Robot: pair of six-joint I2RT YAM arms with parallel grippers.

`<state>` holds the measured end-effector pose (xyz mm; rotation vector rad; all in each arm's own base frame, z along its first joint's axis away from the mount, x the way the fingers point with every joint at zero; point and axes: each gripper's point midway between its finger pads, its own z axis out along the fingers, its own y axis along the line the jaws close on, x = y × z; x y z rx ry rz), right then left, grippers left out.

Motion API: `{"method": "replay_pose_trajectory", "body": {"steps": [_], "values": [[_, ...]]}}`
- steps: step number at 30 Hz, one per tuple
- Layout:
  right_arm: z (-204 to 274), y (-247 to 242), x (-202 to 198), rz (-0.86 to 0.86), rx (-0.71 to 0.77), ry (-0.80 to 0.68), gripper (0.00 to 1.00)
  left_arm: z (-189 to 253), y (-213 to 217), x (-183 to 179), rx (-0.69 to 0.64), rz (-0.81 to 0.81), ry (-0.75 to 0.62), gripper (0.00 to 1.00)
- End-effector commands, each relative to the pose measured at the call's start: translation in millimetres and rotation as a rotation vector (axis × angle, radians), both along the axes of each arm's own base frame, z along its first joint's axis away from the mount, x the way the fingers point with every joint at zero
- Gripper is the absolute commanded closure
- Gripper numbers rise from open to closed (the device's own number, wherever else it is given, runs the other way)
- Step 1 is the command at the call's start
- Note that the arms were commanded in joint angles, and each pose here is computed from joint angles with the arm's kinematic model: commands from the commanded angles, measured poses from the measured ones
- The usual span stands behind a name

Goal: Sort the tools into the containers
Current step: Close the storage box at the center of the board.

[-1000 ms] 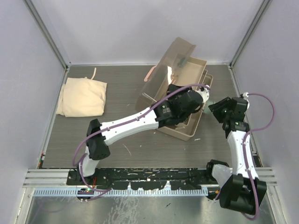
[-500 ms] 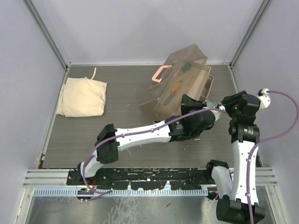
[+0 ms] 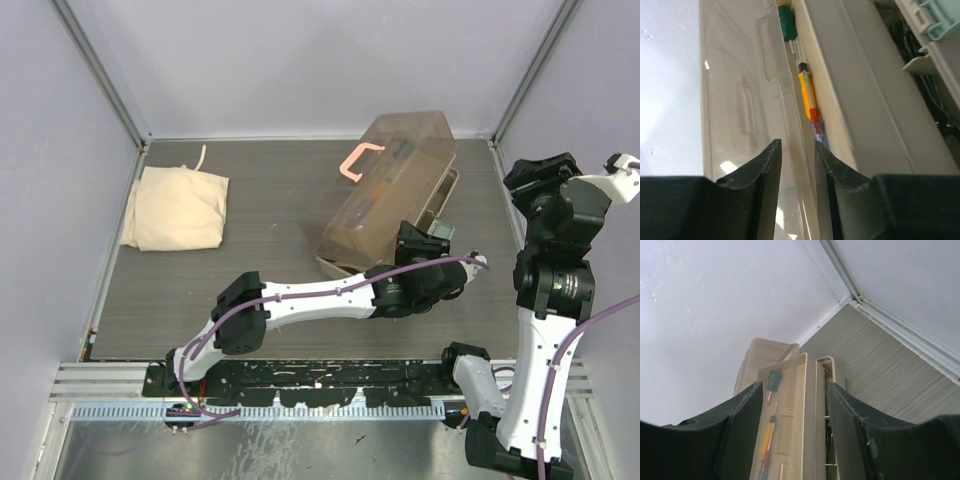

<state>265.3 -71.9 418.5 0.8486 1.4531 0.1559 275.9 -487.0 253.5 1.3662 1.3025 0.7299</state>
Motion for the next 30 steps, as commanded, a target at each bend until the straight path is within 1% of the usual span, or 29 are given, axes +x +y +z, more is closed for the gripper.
{"method": "replay_pose_trajectory", "body": {"steps": [1,5,11,16,23,30], "values": [[13.1,12.3,3.9,0.08,-0.037,-0.024,0.4,13.2,4.3,1.0,-0.02,0.036,-0.021,0.64],[14.4,17.4,4.8,0.111,-0.039,-0.027,0.4,17.6,1.1,-2.7,-0.028,0.03,-0.033,0.55],[29.9,23.4,4.0,0.144,-0.049,-0.044,0.39,25.0,-2.9,-15.7,-0.084,0.008,-0.023,0.41],[34.0,24.3,5.6,0.152,-0.052,-0.046,0.39,20.0,-8.6,-31.0,-0.143,-0.022,0.037,0.35],[43.9,26.7,2.9,0.162,-0.059,-0.061,0.38,6.6,-6.1,-38.2,-0.185,-0.022,0.101,0.27],[52.2,30.0,-0.5,0.175,-0.062,-0.077,0.37,13.7,-11.0,-51.2,-0.265,-0.047,0.17,0.17]]}}
